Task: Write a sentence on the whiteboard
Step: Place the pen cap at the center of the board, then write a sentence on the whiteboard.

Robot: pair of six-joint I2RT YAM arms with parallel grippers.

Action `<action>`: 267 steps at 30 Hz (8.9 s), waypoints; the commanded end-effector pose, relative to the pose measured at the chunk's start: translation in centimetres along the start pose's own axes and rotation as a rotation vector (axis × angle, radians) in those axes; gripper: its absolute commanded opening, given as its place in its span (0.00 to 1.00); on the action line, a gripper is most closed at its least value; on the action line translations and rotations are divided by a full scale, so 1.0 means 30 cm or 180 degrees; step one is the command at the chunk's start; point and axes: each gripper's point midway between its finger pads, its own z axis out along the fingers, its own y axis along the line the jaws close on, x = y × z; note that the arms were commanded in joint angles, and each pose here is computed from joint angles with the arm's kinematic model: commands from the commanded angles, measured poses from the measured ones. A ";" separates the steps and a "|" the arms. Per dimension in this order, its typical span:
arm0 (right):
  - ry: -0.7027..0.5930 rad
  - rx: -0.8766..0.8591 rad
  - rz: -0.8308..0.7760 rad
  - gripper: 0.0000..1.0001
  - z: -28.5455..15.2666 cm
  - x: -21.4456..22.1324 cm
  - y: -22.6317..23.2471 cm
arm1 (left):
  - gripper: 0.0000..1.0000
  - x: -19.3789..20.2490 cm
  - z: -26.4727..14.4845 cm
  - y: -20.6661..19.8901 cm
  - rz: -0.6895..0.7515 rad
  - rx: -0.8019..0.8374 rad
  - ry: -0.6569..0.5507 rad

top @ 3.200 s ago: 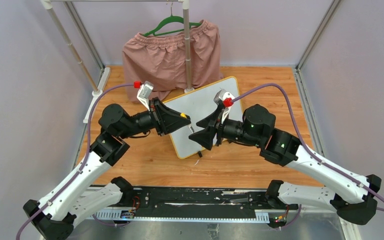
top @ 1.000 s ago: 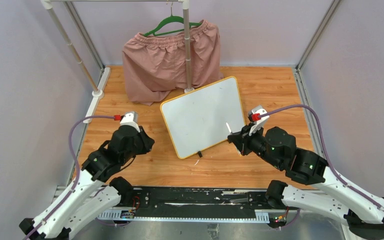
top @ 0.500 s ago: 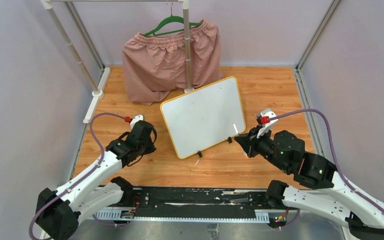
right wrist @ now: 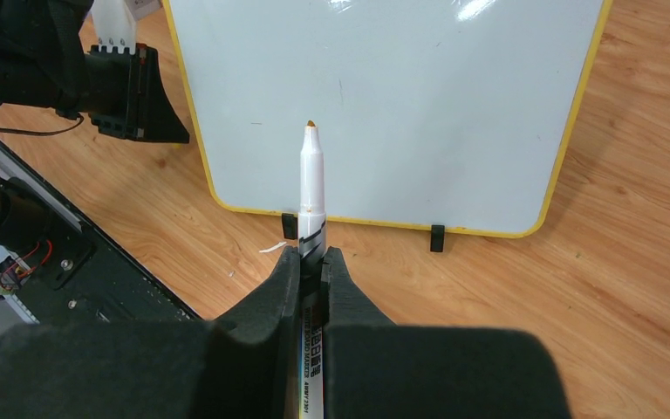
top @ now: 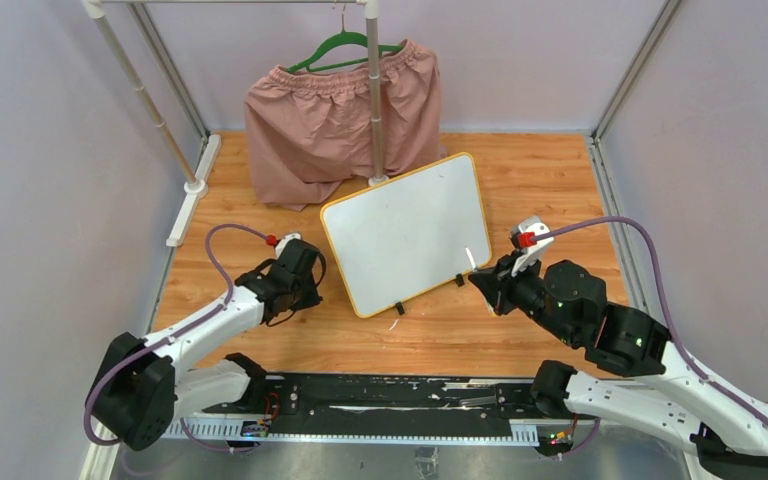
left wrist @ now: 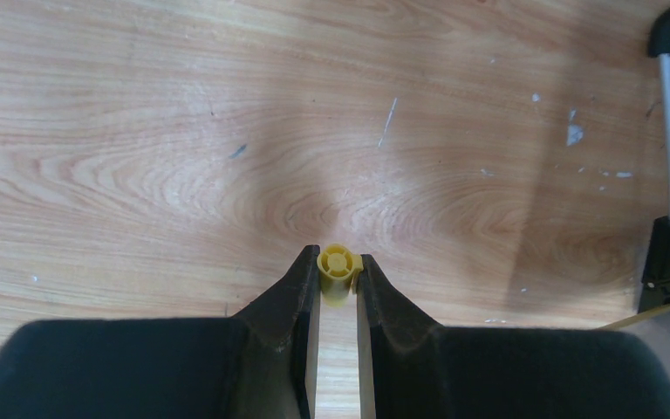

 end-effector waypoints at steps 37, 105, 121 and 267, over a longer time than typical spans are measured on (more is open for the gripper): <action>0.0034 0.0053 0.0074 0.00 0.006 0.015 -0.006 | 0.32 0.097 0.068 0.030 -0.0174 0.0028 0.0150; -0.0140 -0.2777 0.0182 0.00 0.044 -0.248 0.616 | 0.45 -0.151 -1.108 -0.617 0.1276 0.5152 -0.1118; -0.0139 -0.2838 0.0162 0.00 0.030 -0.246 0.622 | 0.28 -0.147 -1.137 -0.628 0.1244 0.5269 -0.1064; -0.1361 -0.2525 0.1011 0.29 0.143 -0.670 0.657 | 0.00 -0.512 -1.238 -0.461 -0.1715 0.5141 -0.2084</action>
